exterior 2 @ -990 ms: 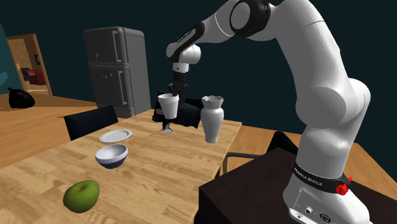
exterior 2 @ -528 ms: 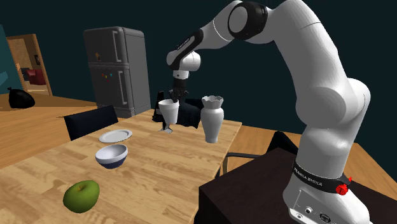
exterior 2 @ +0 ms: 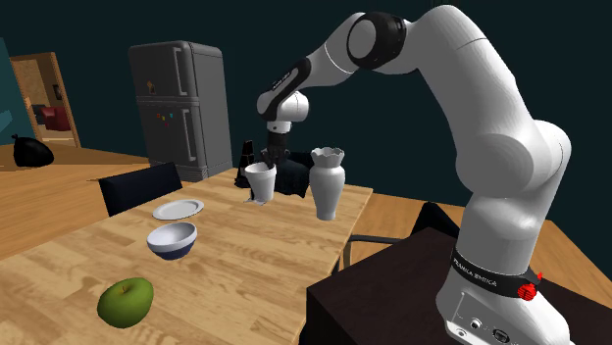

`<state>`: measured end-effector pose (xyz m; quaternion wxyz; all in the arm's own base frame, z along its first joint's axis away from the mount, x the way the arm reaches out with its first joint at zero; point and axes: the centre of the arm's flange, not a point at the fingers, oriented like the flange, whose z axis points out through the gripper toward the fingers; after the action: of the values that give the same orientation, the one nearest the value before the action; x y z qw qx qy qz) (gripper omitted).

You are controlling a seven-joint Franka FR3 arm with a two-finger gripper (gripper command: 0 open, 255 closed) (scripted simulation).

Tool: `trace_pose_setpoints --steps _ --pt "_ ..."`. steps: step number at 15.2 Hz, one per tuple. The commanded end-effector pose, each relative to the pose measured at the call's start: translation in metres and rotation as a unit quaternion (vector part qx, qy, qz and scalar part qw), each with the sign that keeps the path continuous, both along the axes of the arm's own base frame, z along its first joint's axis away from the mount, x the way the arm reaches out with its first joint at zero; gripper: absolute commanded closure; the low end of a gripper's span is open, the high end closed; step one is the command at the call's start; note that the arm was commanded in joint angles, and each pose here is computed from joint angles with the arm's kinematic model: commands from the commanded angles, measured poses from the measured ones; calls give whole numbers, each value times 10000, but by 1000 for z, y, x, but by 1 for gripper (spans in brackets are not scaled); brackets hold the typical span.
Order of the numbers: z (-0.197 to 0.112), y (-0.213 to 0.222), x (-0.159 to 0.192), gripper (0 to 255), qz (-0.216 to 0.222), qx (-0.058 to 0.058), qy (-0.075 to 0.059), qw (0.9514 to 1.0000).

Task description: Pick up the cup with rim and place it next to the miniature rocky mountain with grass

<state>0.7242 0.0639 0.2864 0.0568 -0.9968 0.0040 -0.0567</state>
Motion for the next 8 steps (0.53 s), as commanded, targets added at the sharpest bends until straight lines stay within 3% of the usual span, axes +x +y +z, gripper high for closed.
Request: trace_pose_setpoints --steps 1,8 --pt "-11 0 0 255 0 0 -5 10000" --pt "-48 0 0 255 0 0 -5 10000"
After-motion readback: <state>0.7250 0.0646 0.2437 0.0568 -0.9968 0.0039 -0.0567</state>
